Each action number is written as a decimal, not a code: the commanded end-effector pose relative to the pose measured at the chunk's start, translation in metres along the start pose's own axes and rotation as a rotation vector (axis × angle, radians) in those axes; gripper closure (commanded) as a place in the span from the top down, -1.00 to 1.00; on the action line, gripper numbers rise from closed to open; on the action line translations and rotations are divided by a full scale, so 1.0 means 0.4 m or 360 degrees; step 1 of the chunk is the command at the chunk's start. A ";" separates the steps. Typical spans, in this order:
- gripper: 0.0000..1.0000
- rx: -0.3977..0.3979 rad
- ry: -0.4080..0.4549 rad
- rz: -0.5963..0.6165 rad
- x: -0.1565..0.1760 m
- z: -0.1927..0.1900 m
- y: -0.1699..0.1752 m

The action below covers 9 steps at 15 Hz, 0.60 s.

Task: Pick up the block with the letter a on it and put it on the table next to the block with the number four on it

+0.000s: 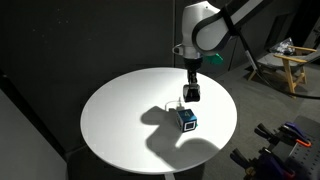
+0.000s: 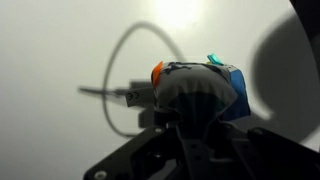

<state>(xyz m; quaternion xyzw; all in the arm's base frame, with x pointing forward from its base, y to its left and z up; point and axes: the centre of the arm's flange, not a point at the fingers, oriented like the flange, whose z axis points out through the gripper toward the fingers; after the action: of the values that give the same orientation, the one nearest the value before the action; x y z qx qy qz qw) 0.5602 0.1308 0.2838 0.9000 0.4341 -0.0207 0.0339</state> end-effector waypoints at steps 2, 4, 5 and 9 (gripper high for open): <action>-0.91 -0.0052 0.0009 -0.0103 0.031 0.035 0.047; -0.91 -0.0061 0.0018 -0.0111 0.044 0.046 0.055; -0.91 -0.0063 0.0021 -0.0115 0.052 0.052 0.058; -0.91 -0.0071 0.0040 -0.0122 0.078 0.065 0.071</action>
<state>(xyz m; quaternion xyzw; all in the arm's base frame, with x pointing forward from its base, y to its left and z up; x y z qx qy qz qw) 0.5858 0.1337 0.2578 0.8897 0.4546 -0.0088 0.0422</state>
